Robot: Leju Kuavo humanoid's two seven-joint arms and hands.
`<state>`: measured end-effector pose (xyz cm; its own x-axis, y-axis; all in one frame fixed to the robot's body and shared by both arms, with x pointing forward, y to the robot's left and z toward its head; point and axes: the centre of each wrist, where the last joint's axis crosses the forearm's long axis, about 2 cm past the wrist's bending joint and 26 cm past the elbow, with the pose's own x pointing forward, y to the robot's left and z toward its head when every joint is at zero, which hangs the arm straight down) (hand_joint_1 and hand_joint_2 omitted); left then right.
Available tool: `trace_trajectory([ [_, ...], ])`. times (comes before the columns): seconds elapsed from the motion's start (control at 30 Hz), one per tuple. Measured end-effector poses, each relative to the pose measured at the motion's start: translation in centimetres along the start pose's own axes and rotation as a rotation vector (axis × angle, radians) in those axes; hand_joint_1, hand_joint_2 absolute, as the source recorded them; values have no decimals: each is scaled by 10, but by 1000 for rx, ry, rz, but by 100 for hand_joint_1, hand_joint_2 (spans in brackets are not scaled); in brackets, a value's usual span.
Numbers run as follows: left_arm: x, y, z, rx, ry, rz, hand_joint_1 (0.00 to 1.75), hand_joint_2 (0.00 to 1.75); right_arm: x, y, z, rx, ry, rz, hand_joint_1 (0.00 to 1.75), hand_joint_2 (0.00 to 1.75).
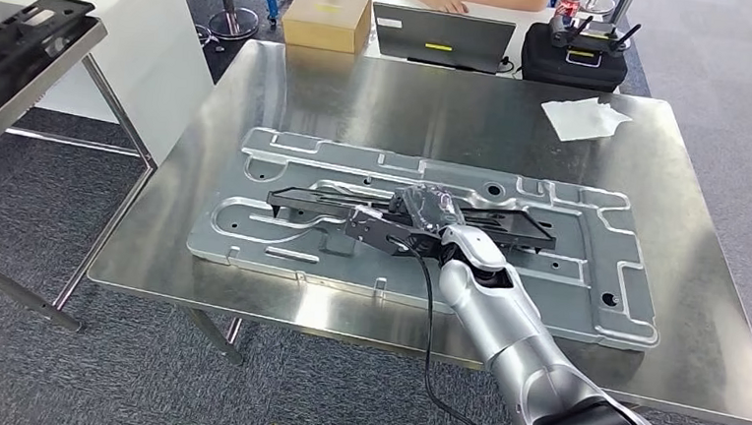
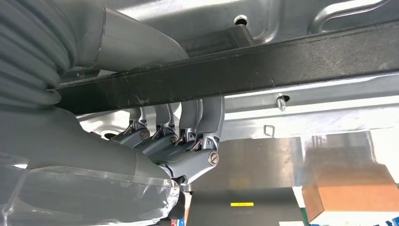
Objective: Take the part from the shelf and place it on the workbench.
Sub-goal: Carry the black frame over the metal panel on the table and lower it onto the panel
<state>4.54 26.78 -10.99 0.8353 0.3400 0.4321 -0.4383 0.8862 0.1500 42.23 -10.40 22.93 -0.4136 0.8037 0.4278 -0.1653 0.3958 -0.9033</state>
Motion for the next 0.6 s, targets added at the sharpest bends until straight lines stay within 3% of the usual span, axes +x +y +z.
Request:
trace_trajectory([
  [0.07,0,0,0,1,-8,7,0,175,-1,1,0,-1,5,-11,0,175],
  [0.3,-1,1,0,-26,-12,10,0,175,-5,8,4,8,27,-65,0,175],
  [0.33,-1,1,0,-27,-13,11,0,131,-5,8,4,7,28,-68,0,175],
  [0.43,-1,1,0,-29,-15,16,0,0,-6,8,4,5,31,-77,0,44],
  [0.47,-1,1,0,-28,-15,19,0,0,-6,8,4,4,31,-85,0,0],
  [0.6,-2,1,0,-9,-11,26,0,0,-7,7,6,-15,24,-178,0,0],
])
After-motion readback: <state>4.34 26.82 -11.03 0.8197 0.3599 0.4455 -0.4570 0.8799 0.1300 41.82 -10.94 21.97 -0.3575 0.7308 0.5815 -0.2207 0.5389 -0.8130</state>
